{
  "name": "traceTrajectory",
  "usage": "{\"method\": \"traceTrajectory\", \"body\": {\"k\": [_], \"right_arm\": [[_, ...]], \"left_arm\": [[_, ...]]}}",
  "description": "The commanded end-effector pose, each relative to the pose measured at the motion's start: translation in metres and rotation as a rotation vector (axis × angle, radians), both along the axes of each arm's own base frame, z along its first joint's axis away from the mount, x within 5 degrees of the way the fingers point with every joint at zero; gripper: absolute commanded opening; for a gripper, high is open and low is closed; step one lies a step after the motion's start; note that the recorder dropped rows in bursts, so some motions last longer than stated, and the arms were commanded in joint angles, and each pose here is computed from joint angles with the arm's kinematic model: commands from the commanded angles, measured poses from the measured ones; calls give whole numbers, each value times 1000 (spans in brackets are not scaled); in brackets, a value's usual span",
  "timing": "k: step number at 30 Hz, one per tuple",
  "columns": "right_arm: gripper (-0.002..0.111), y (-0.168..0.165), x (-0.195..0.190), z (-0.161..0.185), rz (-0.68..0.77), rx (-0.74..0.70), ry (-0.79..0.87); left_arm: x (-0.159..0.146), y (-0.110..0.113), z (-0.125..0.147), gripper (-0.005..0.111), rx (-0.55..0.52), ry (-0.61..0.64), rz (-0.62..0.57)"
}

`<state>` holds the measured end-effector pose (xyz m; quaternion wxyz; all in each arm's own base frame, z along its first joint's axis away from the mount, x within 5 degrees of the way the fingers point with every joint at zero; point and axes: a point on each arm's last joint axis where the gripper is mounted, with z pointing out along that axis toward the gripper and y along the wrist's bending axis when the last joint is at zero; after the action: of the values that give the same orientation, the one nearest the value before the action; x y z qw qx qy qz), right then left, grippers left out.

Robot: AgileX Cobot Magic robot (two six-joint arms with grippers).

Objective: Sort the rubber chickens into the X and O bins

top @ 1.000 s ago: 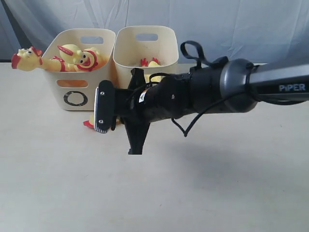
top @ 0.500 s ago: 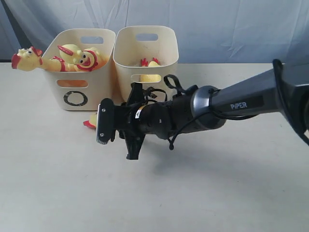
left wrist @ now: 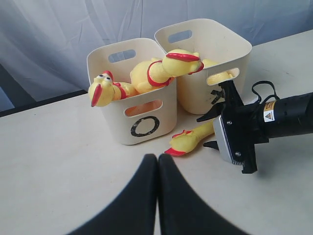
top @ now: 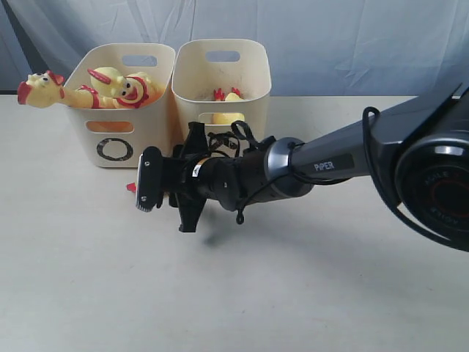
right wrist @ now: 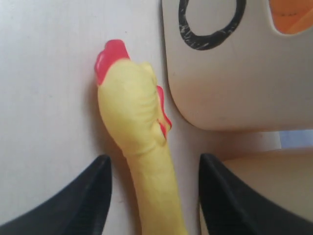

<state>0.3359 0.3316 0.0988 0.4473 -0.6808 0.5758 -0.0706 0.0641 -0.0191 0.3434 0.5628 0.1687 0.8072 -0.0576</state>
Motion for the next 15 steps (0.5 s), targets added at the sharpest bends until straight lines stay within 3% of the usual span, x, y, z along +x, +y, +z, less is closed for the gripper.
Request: {"method": "traceTrajectory", "body": {"k": [1,15], "right_arm": [[48,2,4,0,-5,9,-15],[49,-11,15,-6,-62,16,12]], "left_arm": [[-1,0,0,0,-13,-7,-5],[-1,0,0,0,-17,-6,-6]]}}
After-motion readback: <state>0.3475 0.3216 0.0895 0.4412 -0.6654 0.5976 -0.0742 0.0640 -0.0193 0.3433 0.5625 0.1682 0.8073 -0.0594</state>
